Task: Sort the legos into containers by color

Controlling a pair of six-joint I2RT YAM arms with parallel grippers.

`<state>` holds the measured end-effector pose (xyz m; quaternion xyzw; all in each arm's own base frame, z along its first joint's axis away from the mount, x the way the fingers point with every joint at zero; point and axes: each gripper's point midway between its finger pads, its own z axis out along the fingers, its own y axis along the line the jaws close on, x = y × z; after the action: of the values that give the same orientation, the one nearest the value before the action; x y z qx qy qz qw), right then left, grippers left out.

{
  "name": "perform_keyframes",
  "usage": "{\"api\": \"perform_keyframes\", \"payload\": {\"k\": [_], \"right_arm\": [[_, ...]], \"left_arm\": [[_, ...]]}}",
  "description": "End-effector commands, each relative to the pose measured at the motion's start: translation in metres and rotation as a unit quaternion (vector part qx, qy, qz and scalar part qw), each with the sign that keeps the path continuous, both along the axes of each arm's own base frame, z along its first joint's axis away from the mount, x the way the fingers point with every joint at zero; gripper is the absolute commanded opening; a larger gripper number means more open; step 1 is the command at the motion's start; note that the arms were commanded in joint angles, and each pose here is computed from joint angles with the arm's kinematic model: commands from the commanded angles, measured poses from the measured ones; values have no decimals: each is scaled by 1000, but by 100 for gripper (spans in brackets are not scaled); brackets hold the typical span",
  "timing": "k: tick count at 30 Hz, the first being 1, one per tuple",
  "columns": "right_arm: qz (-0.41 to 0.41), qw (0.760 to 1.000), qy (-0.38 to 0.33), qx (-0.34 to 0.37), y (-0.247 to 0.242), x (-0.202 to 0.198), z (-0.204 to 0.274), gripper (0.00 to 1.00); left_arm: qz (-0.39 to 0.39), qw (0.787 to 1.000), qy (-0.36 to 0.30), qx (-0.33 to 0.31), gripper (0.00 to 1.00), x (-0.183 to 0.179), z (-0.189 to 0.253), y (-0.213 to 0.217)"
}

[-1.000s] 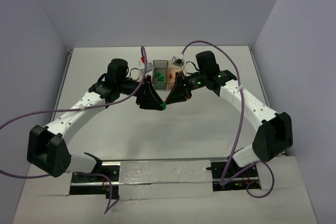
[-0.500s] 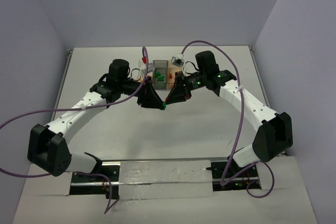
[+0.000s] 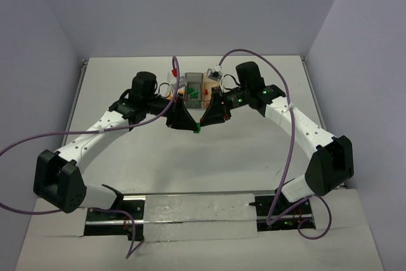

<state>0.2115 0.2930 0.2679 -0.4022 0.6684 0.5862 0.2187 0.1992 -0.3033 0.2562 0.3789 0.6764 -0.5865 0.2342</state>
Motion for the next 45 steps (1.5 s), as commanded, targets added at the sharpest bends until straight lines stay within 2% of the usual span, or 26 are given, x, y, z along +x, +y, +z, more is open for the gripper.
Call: {"api": "perform_keyframes", "payload": {"k": [1, 3, 11, 19, 27, 32, 36, 41, 43, 45], "right_arm": [[8, 999, -37, 22, 2, -1, 25, 0], [3, 999, -38, 21, 0, 0, 26, 0], [-22, 999, -42, 9, -16, 6, 19, 0], [-49, 998, -41, -4, -31, 19, 13, 0], [-102, 993, -50, -38, -38, 44, 2, 0], [-167, 982, -54, -73, -44, 71, -8, 0], [-227, 966, -60, -104, -54, 96, -18, 0], [-281, 948, -59, -137, -66, 117, -28, 0], [-288, 945, -55, -143, -67, 121, -31, 0], [-298, 941, -55, -150, -69, 126, -34, 0]], "left_arm": [[5, 1000, -12, -1, 11, 1, -2, -1], [13, 1000, -13, 5, 1, 3, -5, 1], [53, 998, -16, 15, 0, 26, -9, 22], [105, 992, -54, 50, 0, 65, -19, 38], [217, 965, -94, 111, 0, 150, -33, 37], [303, 934, -115, 150, 0, 208, -46, 42], [336, 918, -121, 174, 2, 241, -60, 35], [340, 913, -129, 186, 7, 265, -77, 21], [344, 909, -130, 195, 10, 275, -83, 18], [353, 904, -126, 206, 20, 288, -91, 15]]}}
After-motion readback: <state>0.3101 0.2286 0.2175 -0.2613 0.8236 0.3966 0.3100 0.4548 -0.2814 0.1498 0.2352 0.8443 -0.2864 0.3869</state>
